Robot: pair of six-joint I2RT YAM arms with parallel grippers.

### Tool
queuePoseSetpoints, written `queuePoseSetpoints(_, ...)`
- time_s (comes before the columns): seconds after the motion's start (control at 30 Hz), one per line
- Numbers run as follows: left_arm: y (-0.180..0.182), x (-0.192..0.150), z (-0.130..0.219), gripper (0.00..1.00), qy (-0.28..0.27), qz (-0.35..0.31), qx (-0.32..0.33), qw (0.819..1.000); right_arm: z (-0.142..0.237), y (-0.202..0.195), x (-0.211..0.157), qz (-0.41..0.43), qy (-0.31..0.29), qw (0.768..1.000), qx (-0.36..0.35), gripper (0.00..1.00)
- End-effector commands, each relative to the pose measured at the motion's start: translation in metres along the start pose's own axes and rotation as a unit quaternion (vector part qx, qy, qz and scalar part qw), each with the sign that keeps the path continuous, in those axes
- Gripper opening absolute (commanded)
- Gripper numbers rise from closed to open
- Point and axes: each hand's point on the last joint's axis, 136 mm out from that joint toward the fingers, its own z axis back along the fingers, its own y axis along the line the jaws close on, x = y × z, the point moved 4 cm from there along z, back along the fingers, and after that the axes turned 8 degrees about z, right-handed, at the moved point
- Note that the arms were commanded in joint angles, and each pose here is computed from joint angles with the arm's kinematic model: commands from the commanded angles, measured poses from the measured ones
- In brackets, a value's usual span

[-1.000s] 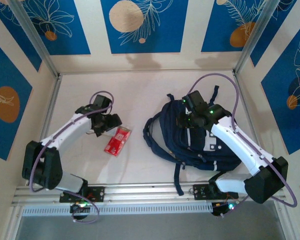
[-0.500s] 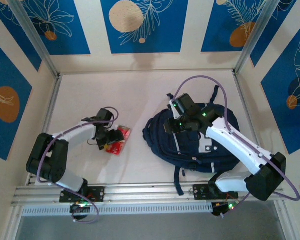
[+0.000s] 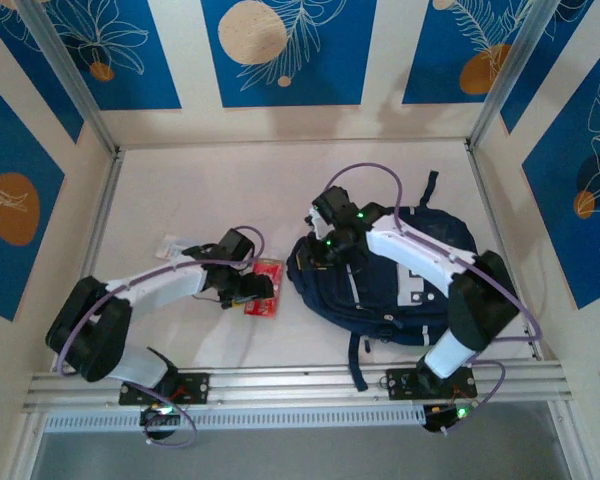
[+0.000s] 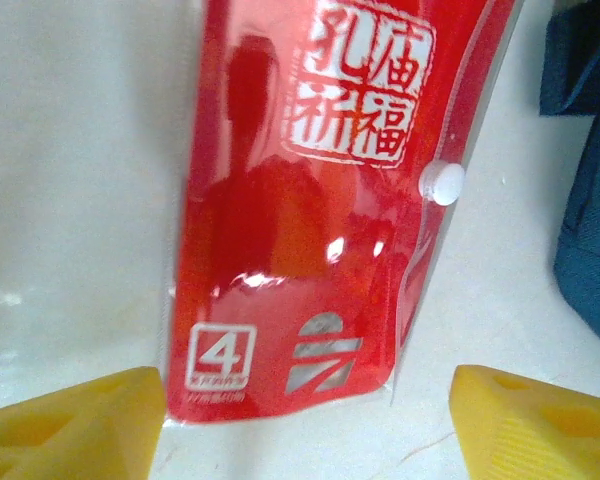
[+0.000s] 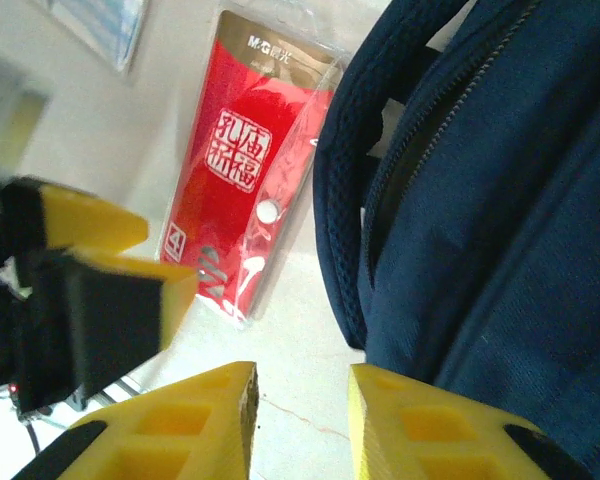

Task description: Pack books, pencil case, and school supplies into a backpack

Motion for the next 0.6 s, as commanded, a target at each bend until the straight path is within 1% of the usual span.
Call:
queuePoseSetpoints(0.0,0.011,0.009,0.021,0.71,-0.032,0.014,0.015,0.999,-0.015,0.018,0.005,-0.02,0.026,0.999,0.026,0.28)
queuePoseSetpoints(0.1,0.015,0.022,0.025,0.65,-0.051,0.038,-0.004,0.998,-0.036,0.024,0.002,-0.015,0.056,0.998,0.0,0.27)
queuePoseSetpoints(0.2,0.012,0.03,0.019,0.6,-0.045,0.053,-0.038,0.997,-0.051,0.03,0.002,-0.016,0.072,0.997,-0.031,0.23)
queuePoseSetpoints(0.33,0.006,0.037,0.005,0.55,-0.031,0.052,-0.055,0.997,-0.072,0.029,0.003,-0.037,0.102,0.991,-0.079,0.22)
queuePoseSetpoints(0.43,0.009,0.04,-0.007,0.55,-0.015,0.063,-0.053,0.997,-0.09,0.025,0.003,-0.03,0.112,0.986,-0.122,0.2)
queuePoseSetpoints(0.57,0.015,0.041,-0.012,0.57,-0.007,0.069,-0.046,0.997,-0.103,0.007,0.002,-0.049,0.117,0.975,-0.185,0.08)
